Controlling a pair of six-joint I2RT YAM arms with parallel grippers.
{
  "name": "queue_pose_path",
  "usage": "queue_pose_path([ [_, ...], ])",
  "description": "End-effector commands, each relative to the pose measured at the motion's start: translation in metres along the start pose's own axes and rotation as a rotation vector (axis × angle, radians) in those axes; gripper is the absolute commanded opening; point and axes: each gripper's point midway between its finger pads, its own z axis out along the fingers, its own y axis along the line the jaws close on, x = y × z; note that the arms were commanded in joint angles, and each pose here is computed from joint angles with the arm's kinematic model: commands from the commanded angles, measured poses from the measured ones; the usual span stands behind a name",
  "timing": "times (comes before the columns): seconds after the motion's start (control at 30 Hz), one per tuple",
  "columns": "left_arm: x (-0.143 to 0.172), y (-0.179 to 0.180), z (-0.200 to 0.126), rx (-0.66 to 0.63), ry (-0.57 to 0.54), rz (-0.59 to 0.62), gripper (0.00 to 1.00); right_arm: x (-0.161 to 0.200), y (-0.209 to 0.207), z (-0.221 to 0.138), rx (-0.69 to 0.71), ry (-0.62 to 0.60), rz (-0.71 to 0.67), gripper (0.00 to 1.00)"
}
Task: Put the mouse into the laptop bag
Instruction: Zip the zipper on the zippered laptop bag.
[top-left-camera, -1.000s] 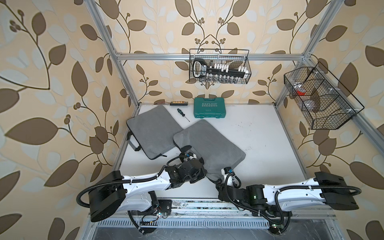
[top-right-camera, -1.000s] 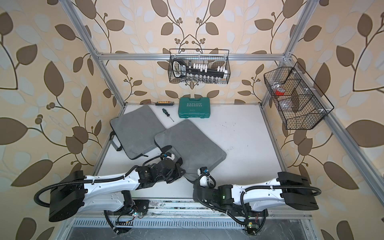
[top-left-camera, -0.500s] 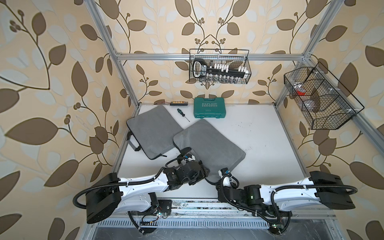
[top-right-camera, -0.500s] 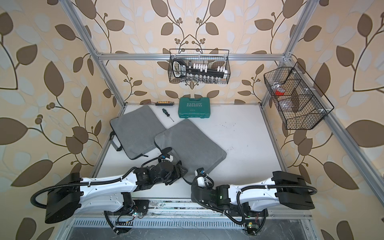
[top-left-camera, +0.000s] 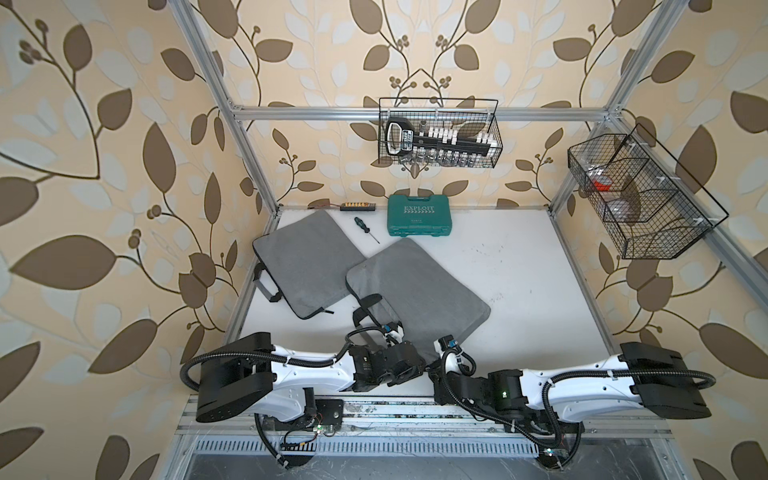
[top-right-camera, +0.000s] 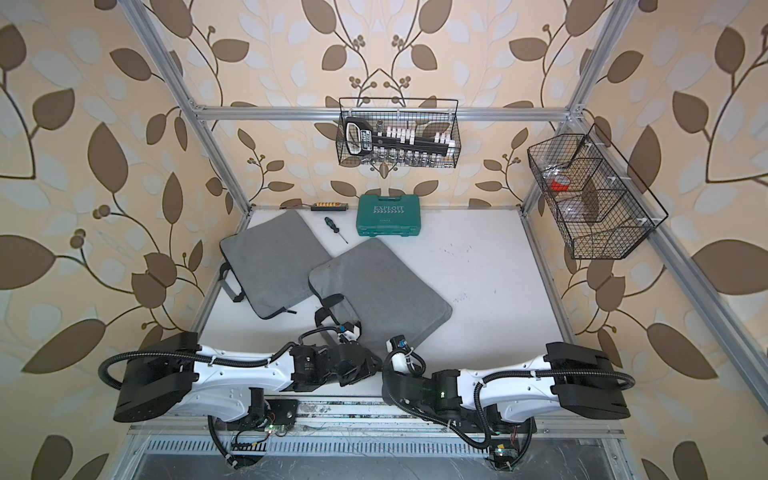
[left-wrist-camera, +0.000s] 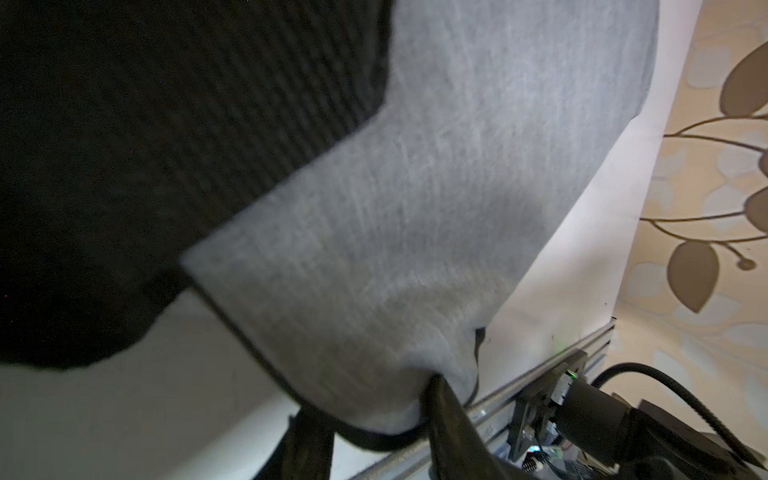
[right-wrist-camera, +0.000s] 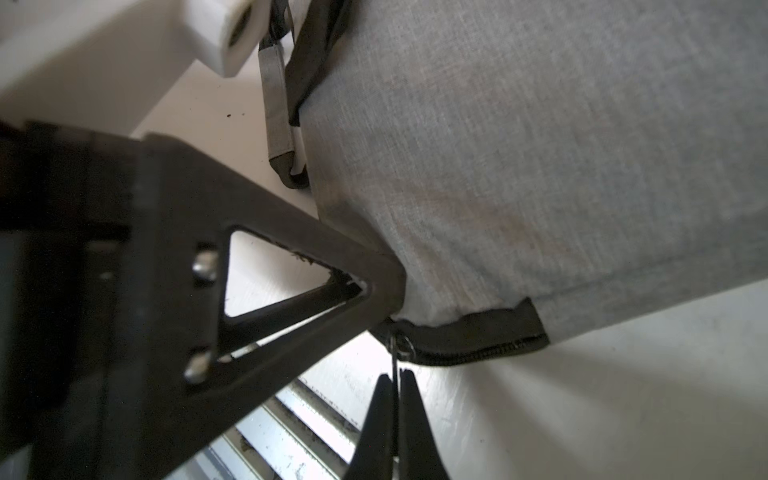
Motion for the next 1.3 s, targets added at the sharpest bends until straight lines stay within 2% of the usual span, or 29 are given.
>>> queue_pose_path([
  [0.0,-0.024,-0.016,-0.002,0.018,-0.128,-0.021,0.46,-0.002,0.003,-0.002,-0.036,-0.017,0.037,0.0],
  [0.07,-0.034,-0.012,-0.005,-0.002,-0.187,-0.029,0.53,0.001,-0.002,-0.001,-0.027,-0.011,0.042,0.0],
  [0.13,-0.04,-0.013,-0.008,0.002,-0.203,-0.035,0.55,0.003,-0.005,-0.001,-0.024,-0.009,0.042,0.0],
  [0.23,-0.044,-0.02,-0.011,0.018,-0.225,-0.037,0.66,0.003,-0.005,-0.001,-0.028,-0.007,0.047,0.0],
  [0.3,-0.044,-0.023,-0.009,0.028,-0.226,-0.037,0.67,0.003,-0.002,-0.001,-0.038,-0.006,0.046,0.0],
  [0.33,-0.043,-0.025,-0.007,0.034,-0.219,-0.039,0.65,0.003,0.0,-0.002,-0.049,-0.006,0.047,0.0],
  [0.37,-0.042,-0.027,-0.004,0.041,-0.212,-0.037,0.59,0.003,0.001,-0.002,-0.057,-0.006,0.047,0.0],
  [0.47,-0.039,-0.028,0.003,0.043,-0.196,-0.047,0.29,0.003,0.0,-0.001,-0.051,-0.007,0.053,0.0],
  [0.57,-0.043,-0.026,0.001,0.035,-0.204,-0.057,0.06,0.006,-0.017,0.002,0.036,-0.006,0.071,0.0],
  [0.63,-0.047,-0.026,-0.003,0.034,-0.21,-0.06,0.0,0.009,-0.03,0.002,0.092,-0.004,0.086,0.0],
  [0.8,-0.06,-0.018,-0.018,0.033,-0.227,-0.079,0.0,0.015,-0.063,0.001,0.186,-0.004,0.14,0.0],
  [0.93,-0.065,-0.014,-0.031,0.067,-0.24,-0.088,0.0,0.019,-0.084,0.002,0.207,0.002,0.19,0.0],
  [1.27,-0.056,-0.01,-0.039,0.108,-0.186,-0.079,0.0,-0.009,-0.11,-0.003,0.23,-0.067,0.275,0.0],
])
